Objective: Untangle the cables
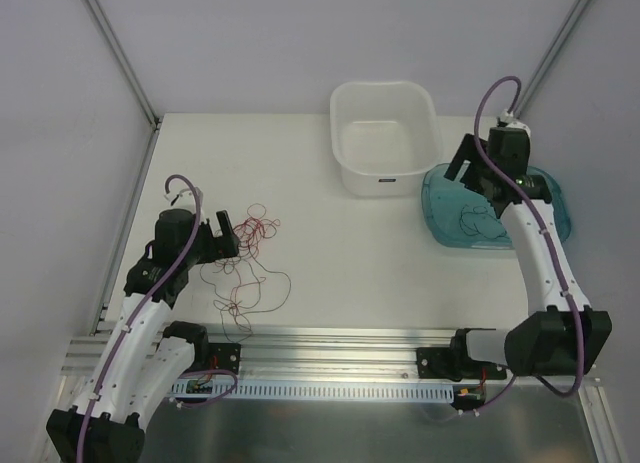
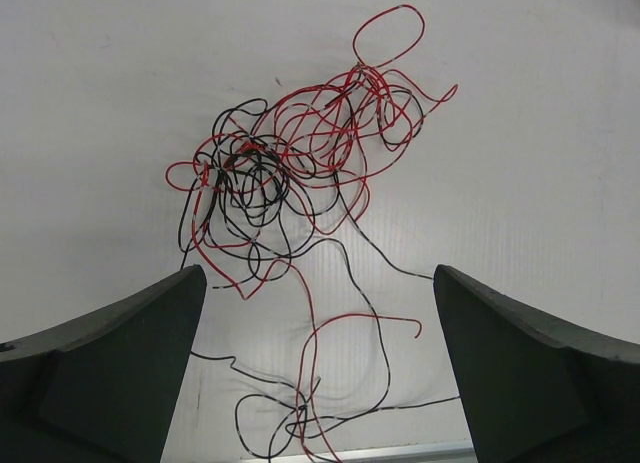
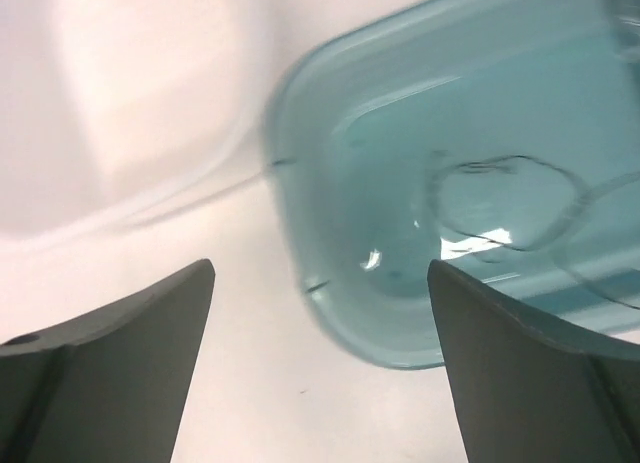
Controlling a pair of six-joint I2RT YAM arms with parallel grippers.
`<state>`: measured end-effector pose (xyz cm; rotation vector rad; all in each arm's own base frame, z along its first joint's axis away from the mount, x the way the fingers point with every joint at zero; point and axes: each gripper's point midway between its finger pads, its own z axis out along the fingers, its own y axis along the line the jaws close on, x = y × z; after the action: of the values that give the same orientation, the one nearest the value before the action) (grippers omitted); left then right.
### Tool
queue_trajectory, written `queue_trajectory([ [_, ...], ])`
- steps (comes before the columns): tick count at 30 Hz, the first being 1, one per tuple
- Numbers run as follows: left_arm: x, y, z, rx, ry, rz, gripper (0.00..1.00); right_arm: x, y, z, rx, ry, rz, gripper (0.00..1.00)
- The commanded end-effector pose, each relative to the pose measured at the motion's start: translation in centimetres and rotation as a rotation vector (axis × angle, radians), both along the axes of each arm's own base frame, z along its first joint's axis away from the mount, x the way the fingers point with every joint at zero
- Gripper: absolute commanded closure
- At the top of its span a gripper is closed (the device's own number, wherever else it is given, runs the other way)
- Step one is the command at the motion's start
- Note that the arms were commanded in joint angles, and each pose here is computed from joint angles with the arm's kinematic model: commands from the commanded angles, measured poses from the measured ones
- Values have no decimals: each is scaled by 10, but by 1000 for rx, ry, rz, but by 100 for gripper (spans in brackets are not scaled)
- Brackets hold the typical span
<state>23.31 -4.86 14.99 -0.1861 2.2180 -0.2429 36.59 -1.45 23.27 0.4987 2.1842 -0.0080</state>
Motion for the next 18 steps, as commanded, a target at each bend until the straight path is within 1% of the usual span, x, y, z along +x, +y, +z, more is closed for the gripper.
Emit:
queue_trajectory([
  [1, 3, -3, 0, 2, -1, -22, 1, -28, 90, 3, 122, -17, 302, 7],
  [3, 4, -3, -3, 5, 13, -23, 1, -39, 135, 1, 186, -34, 435, 8],
  [4, 4, -3, -4, 5, 21, -22, 1, -56, 167, -11, 231, 0, 505, 9],
  [6, 5, -3, -7, 7, 36, -22, 1, -67, 204, -18, 291, -5, 584, 9],
  [7, 5, -4, -8, 5, 39, -22, 1, -84, 235, -28, 327, 34, 642, 11],
  [9, 5, -4, -10, 4, 49, -26, 1, -94, 266, -42, 366, 42, 693, 12],
  [10, 5, -4, -11, 5, 52, -26, 1, -111, 290, -49, 378, 65, 758, 12],
  [11, 6, -4, -11, 6, 53, -24, 1, -114, 308, -57, 406, 77, 763, 14],
  [12, 6, -4, -13, 9, 60, -22, 1, -129, 327, -67, 409, 105, 804, 15],
  [13, 6, -3, -14, 11, 63, -20, 1, -134, 338, -72, 418, 115, 816, 17],
  [14, 6, -3, -14, 12, 66, -20, 1, -134, 351, -86, 424, 137, 797, 18],
  [15, 6, -3, -15, 15, 70, -20, 1, -145, 364, -92, 432, 153, 814, 18],
  [18, 7, -1, -17, 20, 76, -14, 1, -153, 396, -112, 479, 176, 813, 22],
])
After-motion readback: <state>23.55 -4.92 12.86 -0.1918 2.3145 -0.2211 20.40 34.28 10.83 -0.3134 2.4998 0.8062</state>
